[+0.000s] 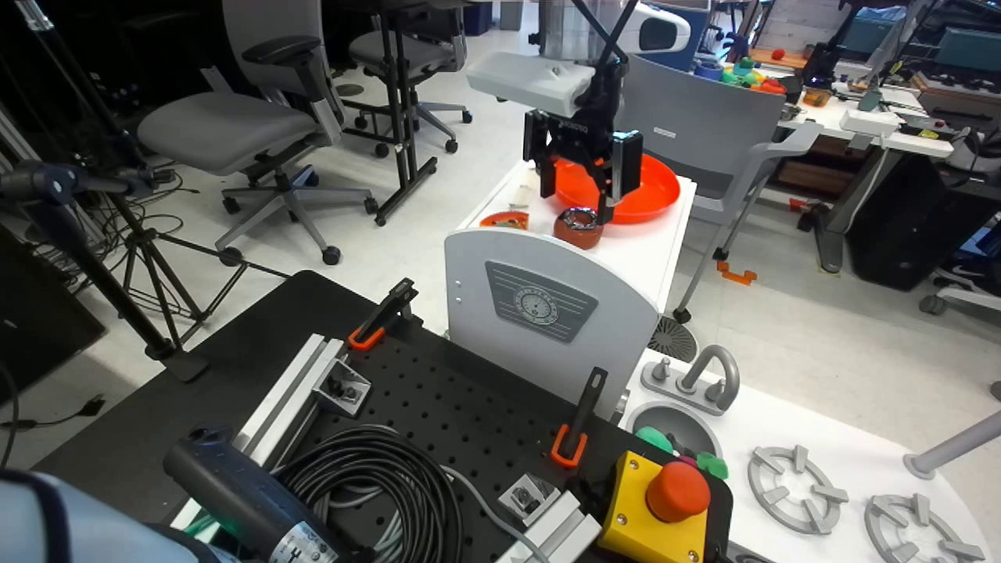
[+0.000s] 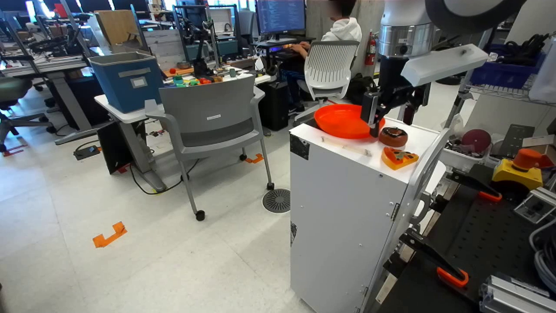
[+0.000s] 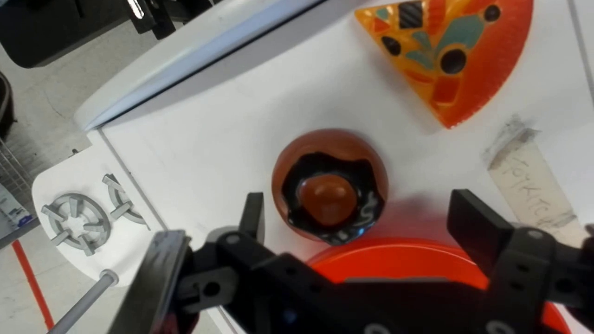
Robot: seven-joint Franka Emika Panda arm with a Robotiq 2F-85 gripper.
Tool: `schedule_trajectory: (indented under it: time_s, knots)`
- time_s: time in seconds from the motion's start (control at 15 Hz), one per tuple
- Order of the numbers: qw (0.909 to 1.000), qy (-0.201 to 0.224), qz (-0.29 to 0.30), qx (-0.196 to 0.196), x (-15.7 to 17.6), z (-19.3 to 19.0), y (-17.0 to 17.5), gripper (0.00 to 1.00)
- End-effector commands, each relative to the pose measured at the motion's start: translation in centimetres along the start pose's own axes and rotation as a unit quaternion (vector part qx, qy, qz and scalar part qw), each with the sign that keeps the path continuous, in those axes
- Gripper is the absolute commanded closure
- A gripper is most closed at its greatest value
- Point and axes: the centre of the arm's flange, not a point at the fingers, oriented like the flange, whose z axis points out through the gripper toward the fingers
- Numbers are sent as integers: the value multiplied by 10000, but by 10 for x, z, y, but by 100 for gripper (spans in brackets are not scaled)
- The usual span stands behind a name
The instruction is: Remove the donut from the plate
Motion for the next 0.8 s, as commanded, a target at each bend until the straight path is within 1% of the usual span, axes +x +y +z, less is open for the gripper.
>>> schedule_trajectory:
  time_s: [0.0,0.27,0.53,0.6,0.73]
  knots:
    - [9990,360,-93,235,-15,-19,9,0]
    - [9957,753,-68,534,-27,-34,17,0]
    - [9899,1161,-44,810,-44,-46,28,0]
    - [9892,1214,-54,820,-46,-49,29,0]
    - [9909,1154,-104,680,-43,-52,29,0]
